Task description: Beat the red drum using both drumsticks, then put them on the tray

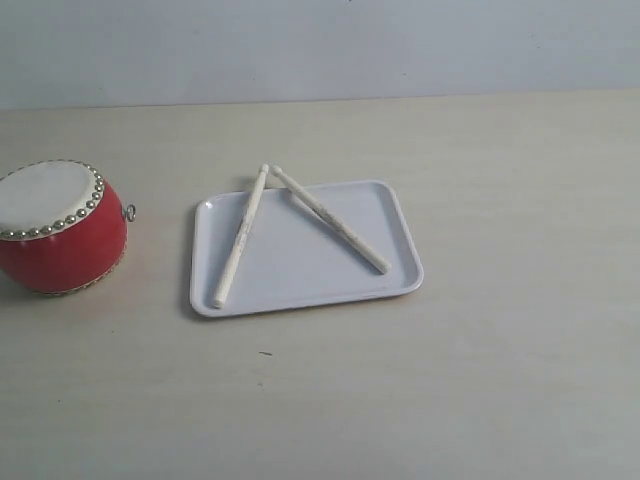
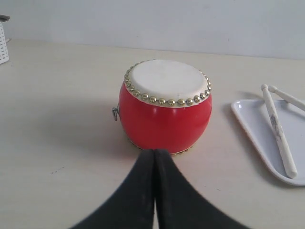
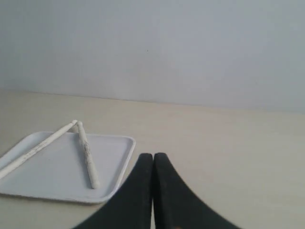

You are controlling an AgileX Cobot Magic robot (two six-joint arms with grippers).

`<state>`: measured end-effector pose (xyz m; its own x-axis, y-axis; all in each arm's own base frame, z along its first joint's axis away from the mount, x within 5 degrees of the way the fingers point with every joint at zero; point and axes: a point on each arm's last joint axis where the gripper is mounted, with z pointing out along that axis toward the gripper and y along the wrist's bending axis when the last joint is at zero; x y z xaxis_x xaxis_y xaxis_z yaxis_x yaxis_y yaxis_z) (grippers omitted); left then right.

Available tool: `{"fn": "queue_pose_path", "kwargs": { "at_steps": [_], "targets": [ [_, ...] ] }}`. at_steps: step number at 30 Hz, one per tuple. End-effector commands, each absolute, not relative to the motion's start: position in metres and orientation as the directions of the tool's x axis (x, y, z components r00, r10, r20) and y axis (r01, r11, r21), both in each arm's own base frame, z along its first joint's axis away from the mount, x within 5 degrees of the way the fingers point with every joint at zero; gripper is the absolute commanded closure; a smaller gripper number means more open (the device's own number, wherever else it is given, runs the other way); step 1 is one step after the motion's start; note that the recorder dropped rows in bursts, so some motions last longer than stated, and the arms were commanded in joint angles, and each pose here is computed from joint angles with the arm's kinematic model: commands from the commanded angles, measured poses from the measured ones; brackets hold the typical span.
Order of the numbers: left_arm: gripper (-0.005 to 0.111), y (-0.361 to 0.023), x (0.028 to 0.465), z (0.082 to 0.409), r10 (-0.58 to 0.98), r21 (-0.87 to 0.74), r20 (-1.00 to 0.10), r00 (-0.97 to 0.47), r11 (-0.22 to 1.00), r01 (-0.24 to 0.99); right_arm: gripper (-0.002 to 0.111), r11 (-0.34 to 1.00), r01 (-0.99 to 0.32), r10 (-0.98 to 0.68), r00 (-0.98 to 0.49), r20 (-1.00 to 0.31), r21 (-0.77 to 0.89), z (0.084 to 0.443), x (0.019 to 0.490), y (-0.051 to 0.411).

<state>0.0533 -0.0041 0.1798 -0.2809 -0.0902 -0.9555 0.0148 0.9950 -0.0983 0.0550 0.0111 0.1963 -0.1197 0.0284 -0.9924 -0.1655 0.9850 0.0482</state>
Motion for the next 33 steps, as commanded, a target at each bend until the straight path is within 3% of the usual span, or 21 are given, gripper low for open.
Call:
{"fn": "queue_pose_path", "kwargs": {
  "at_steps": [1,33],
  "targets": [
    [0.107,-0.0043,0.0530,0.1808,-0.096,-0.104,-0.958,-0.272,0.994,0.016,0.108,0.985,-0.136,0.077,-0.183,-0.980,0.103,0.1898,0.0542,0.0105],
    [0.107,-0.0043,0.0530,0.1808,-0.096,-0.104,-0.958,-0.272,0.994,0.016,0.108,0.987,-0.110,0.096,-0.191,-0.977,0.119,0.1891,0.0544,0.0085]
  ]
}}
